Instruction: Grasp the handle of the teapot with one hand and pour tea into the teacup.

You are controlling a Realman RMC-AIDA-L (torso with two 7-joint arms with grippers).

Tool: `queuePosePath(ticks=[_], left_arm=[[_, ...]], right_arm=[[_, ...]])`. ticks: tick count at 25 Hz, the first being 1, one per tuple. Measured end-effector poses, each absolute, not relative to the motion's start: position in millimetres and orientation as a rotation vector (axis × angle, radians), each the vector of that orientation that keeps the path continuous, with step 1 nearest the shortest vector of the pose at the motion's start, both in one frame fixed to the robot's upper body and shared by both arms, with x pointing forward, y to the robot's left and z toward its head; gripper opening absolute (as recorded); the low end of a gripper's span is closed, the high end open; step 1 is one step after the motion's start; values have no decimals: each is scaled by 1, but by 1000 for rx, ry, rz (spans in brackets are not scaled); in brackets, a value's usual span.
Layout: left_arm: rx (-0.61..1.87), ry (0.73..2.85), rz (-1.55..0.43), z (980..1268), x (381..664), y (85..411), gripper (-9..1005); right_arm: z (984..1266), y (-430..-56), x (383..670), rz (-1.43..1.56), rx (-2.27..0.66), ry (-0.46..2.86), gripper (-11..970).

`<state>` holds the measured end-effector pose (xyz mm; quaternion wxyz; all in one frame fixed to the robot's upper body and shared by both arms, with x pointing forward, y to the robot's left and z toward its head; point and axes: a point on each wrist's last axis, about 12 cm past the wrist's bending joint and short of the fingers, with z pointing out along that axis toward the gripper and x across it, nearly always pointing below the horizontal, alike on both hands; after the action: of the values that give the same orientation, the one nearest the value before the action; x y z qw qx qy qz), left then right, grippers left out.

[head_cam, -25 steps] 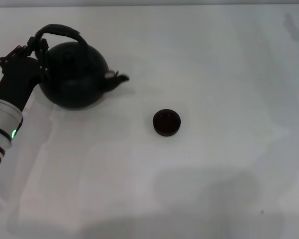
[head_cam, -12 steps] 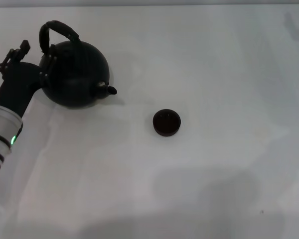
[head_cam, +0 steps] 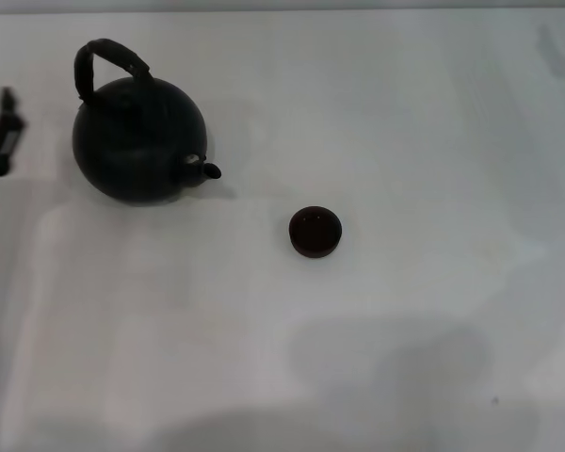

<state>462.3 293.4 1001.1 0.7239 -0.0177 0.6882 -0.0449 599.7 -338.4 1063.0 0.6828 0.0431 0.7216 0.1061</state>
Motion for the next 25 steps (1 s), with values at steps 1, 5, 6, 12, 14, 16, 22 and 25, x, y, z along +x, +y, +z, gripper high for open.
queuePosePath(ticks=[1, 5, 6, 12, 14, 16, 22, 25], left_arm=[[-97, 1524, -83, 1000, 460, 302, 834], [-200, 1530, -60, 997, 456, 320, 828], [-214, 1529, -54, 997, 456, 323, 826], [-259, 1507, -24, 1000, 462, 332, 820], [-262, 1499, -22, 1002, 466, 332, 820], [-267, 1487, -11, 1005, 471, 335, 819], [-268, 1467, 0, 1010, 480, 336, 817], [-266, 1461, 10, 1012, 484, 339, 817]], right_arm=[[1063, -339, 599, 238, 96, 1619, 841], [1061, -338, 597, 241, 91, 1620, 841], [1061, -338, 596, 245, 89, 1617, 841], [1059, -336, 593, 251, 75, 1615, 841], [1056, -336, 591, 235, 60, 1625, 841], [1052, -337, 589, 201, 32, 1639, 841], [1048, -339, 585, 173, 25, 1648, 840], [1048, -339, 584, 176, 29, 1647, 840]])
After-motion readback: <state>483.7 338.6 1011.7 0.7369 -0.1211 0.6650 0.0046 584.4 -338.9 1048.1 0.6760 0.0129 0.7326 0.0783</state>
